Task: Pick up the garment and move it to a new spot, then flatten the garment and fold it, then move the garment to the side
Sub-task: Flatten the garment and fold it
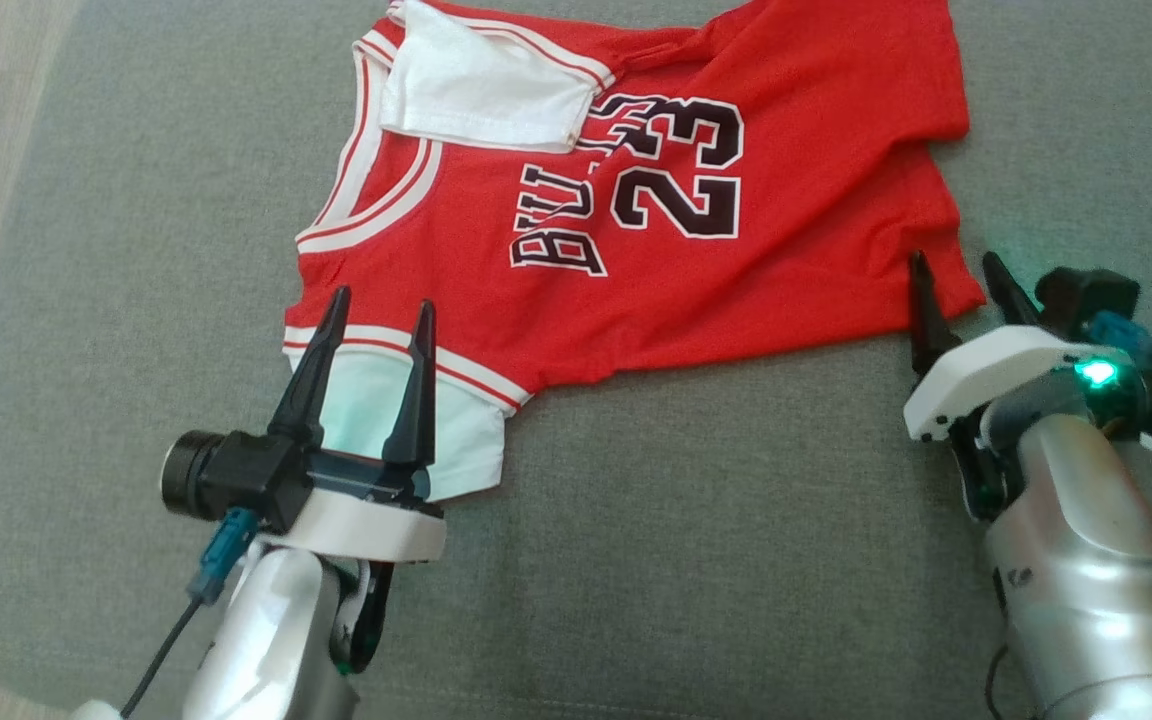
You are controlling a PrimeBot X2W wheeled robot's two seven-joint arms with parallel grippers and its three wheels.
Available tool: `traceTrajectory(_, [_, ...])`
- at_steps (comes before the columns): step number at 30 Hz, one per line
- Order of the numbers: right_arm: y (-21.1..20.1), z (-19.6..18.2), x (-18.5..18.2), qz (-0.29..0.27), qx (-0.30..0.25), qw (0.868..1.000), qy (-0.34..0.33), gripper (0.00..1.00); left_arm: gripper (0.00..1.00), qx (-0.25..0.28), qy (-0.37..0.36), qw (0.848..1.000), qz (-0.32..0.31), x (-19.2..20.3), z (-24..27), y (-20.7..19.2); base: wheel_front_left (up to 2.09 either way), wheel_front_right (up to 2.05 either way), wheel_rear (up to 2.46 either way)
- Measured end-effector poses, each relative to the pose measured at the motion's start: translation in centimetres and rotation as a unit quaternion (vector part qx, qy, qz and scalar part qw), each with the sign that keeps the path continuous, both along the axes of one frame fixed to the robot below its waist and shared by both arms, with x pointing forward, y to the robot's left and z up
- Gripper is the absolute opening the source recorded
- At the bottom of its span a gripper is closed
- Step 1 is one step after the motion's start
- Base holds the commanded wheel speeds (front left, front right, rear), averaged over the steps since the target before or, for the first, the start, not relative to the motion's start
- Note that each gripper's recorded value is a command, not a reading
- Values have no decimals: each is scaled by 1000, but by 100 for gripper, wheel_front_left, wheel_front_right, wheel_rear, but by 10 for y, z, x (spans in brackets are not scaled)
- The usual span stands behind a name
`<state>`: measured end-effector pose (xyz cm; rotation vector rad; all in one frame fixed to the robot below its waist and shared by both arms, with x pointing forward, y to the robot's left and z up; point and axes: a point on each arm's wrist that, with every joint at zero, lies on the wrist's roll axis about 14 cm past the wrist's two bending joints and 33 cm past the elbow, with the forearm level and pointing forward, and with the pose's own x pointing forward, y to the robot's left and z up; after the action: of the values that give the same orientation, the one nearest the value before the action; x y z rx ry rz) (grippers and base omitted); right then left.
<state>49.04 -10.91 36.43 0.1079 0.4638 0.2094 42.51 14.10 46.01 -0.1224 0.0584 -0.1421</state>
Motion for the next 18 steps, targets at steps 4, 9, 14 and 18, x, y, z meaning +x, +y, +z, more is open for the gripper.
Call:
traceTrajectory(4, [2,1,0,10,-10,1000,-5,0,100,0,-1,1000,0,-1,1,-1,0,0,0])
traceTrajectory(9, [-5,8,-9,3,-13,1000,-23,0,100,-3,-6,1000,-11,2,5,-9,0,0,0])
traceTrajectory(14, [-38,19,-16,-46,-17,998,-40,0,100,-6,-22,1000,-18,4,16,-15,0,0,0])
traceTrajectory(18, [-75,19,-34,-102,-24,994,-40,0,100,-8,-32,999,-24,2,24,-21,0,0,0])
